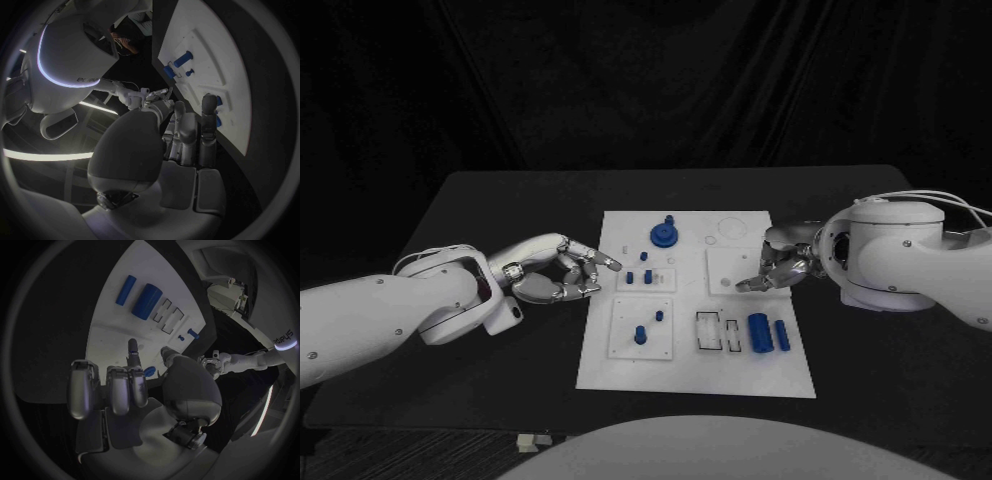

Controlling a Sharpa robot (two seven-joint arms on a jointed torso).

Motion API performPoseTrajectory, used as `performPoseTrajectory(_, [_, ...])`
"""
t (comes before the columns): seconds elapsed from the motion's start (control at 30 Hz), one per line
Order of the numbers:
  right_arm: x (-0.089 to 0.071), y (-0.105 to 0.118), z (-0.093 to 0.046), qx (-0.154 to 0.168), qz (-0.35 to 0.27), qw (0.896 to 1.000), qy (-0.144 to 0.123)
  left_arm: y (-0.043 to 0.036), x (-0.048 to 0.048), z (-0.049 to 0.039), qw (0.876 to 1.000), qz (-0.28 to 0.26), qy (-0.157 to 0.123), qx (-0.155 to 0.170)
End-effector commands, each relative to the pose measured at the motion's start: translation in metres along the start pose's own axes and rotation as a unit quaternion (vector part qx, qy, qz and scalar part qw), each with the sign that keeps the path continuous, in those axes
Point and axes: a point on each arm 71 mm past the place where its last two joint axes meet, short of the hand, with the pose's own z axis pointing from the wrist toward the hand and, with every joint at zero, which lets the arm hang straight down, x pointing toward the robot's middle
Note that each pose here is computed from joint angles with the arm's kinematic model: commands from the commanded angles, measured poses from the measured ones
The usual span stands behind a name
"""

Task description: Assemble the parts on the task board

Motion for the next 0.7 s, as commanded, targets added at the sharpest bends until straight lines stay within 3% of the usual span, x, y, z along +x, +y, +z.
performPoseTrajectory(0.03, [0.003, 0.001, 0.003, 0.007, 0.012, 0.999, 0.034, -0.0027, -0.0011, 0.0026, 1.0, -0.002, -0.003, 0.006])
performPoseTrajectory(0.47, [0.006, 0.008, 0.014, 0.006, -0.017, 0.996, 0.083, -0.0039, 0.0003, 0.0078, 1.0, -0.004, 0.003, 0.009])
performPoseTrajectory(0.7, [0.01, 0.006, 0.011, 0.009, -0.039, 0.996, 0.086, -0.0036, 0.0008, 0.0098, 1.0, -0.005, 0.005, 0.009])
